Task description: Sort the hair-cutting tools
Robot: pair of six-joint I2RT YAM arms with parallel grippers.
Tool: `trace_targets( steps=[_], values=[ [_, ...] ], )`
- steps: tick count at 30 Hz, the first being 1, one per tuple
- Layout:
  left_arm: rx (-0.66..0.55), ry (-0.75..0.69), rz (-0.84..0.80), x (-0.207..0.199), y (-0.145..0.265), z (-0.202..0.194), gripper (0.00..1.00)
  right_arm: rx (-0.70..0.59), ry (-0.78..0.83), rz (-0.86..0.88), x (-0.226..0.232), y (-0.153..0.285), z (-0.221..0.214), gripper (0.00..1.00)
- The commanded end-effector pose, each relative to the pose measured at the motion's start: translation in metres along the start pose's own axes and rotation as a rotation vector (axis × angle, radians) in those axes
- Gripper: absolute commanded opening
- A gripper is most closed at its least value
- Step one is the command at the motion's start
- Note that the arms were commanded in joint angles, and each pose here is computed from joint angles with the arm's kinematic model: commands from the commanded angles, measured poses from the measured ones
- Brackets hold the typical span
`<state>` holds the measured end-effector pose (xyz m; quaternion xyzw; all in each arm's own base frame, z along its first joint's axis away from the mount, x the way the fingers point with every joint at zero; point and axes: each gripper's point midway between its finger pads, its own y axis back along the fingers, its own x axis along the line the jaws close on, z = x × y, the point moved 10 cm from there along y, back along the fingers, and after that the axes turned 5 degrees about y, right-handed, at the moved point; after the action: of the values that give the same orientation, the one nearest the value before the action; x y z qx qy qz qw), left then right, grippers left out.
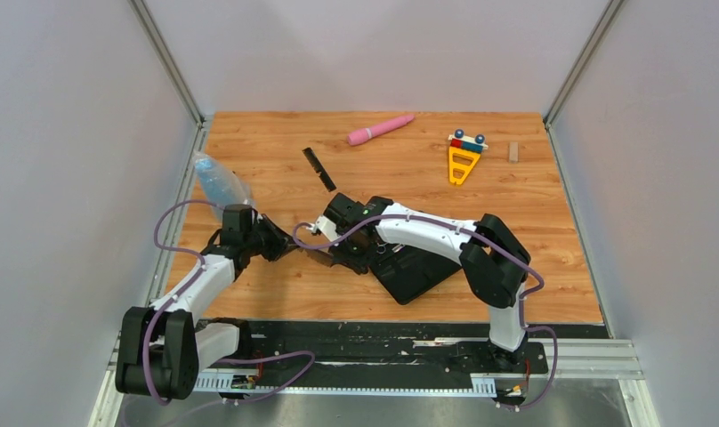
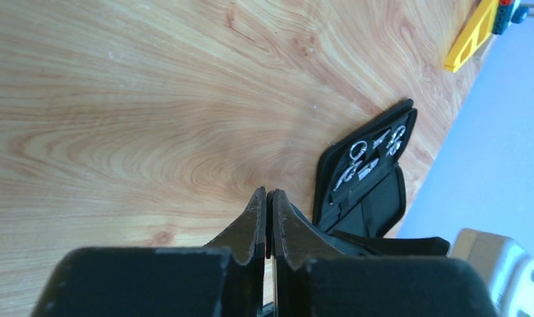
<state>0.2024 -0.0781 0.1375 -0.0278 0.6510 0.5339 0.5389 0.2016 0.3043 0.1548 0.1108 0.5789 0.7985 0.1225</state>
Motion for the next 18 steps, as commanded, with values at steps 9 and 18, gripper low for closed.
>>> trace_targets(
  steps=[9,18],
  values=[
    [-0.108,-0.025,-0.097,-0.019,0.028,0.005,0.0,-0.218,-0.163,-0.104,-0.011,0.045,-0.005,0.53],
    [-0.21,-0.046,-0.165,-0.04,0.057,0.008,0.0,-0.11,-0.497,-0.228,-0.007,0.052,-0.068,0.68]
  ],
)
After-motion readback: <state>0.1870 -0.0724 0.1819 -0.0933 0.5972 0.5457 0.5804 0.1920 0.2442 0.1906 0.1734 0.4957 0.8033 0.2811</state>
